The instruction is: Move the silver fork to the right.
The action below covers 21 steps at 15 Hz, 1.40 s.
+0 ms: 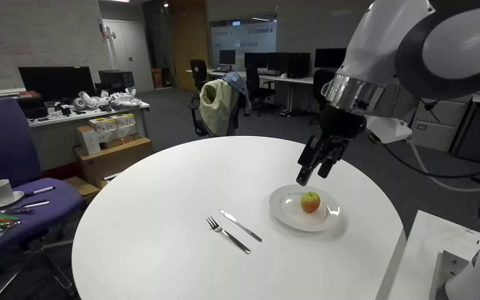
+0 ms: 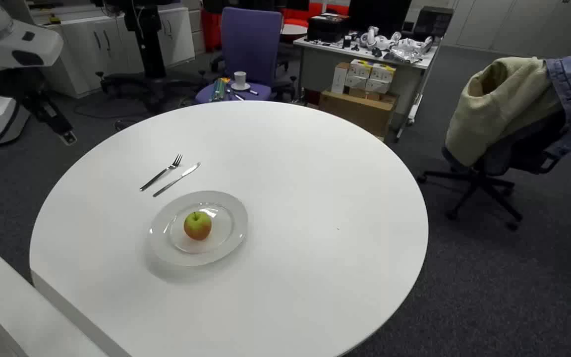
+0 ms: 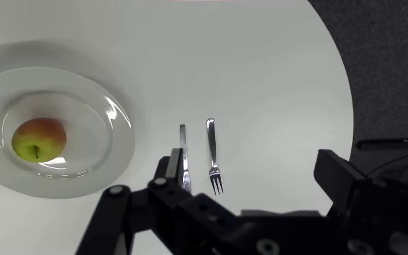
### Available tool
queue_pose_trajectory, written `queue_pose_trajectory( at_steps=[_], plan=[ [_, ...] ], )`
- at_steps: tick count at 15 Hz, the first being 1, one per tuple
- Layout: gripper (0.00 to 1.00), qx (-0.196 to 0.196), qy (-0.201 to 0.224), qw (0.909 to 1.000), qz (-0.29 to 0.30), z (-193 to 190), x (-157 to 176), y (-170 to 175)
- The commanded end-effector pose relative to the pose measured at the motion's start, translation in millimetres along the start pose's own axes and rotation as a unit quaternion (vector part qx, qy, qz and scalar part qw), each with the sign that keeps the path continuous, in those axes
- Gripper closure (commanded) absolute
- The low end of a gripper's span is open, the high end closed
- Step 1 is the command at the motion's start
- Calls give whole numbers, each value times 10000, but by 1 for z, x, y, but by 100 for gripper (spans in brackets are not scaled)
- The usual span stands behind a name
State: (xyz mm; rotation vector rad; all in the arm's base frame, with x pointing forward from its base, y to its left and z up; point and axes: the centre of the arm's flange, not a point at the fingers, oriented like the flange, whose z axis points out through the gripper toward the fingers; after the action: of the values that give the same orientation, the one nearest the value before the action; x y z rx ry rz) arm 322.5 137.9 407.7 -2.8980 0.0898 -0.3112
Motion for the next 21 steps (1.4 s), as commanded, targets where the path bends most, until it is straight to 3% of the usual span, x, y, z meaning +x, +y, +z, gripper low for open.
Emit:
queue_pose_trajectory(
  at_steps=[1, 7, 14, 17, 21],
  plan=[
    [0, -2, -6, 10000, 1, 0, 0, 0],
    [0, -107, 35, 9999, -61, 7, 21, 5],
    [0, -560, -108, 9984, -64, 44, 79, 33],
    [0, -586, -180, 9981, -33, 66, 112, 39],
    [0, -471, -638, 9968, -78, 97, 153, 33]
  ],
)
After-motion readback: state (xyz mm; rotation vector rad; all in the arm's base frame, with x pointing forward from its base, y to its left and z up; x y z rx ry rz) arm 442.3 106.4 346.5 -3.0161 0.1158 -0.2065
